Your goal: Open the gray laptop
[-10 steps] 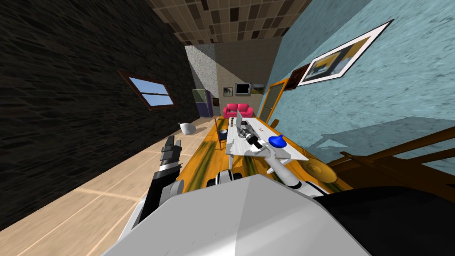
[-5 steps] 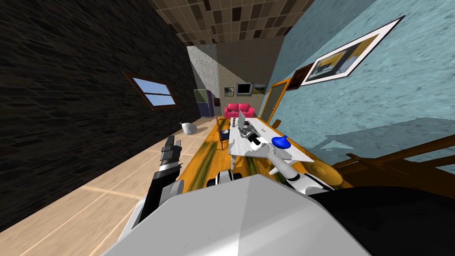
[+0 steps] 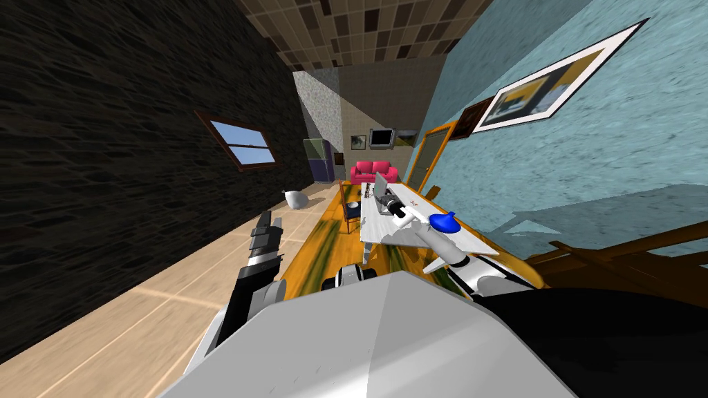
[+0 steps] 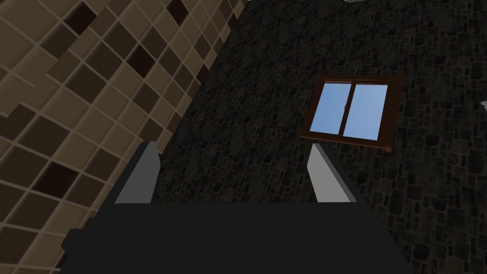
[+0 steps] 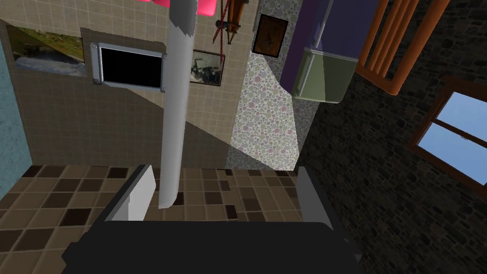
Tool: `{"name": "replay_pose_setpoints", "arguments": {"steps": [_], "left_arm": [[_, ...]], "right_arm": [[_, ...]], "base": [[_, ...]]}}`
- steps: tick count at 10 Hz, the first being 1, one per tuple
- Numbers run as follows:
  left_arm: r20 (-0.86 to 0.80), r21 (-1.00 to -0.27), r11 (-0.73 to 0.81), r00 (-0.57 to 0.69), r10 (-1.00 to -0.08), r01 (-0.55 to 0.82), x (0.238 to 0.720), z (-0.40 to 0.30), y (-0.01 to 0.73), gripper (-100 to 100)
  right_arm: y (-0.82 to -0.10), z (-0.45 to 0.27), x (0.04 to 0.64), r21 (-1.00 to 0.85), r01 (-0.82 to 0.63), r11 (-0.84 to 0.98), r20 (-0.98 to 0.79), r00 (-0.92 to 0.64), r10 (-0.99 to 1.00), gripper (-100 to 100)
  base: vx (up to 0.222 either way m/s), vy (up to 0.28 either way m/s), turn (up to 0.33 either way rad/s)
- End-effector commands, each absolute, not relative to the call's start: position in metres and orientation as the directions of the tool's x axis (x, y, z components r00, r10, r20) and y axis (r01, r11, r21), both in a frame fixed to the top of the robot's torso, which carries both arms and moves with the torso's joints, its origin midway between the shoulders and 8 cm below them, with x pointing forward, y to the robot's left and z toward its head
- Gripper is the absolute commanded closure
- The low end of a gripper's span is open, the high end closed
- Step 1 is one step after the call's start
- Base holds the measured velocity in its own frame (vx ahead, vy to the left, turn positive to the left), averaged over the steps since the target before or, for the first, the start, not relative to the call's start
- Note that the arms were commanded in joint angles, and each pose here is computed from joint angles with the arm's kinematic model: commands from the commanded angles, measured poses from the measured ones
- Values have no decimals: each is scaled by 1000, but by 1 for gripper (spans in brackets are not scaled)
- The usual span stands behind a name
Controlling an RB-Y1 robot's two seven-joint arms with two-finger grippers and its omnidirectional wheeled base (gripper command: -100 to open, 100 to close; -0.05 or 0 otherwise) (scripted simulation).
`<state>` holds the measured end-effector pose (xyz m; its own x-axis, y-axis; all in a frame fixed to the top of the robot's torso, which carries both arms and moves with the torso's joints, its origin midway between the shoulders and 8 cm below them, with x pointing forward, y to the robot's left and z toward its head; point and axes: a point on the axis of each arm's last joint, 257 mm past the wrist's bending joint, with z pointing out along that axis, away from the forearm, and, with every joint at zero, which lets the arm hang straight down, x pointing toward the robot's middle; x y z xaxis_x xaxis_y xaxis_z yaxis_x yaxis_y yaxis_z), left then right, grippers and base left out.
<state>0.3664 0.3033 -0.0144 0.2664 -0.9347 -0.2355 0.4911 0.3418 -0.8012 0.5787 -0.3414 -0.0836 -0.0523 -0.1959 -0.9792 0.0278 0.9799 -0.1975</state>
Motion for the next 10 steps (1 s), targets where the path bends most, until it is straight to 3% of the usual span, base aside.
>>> {"name": "replay_pose_setpoints", "arguments": {"steps": [1, 10], "left_arm": [[-235, -801, 342, 266, -935, 491, 366, -14, 303, 0], [-236, -801, 342, 266, -935, 491, 366, -14, 303, 0]], "right_arm": [[-366, -78, 586, -312, 76, 947, -948, -86, -305, -100], [-457, -26, 598, -631, 228, 741, -775, -224, -591, -100]], "base": [[28, 59, -1], [26, 53, 8]]}}
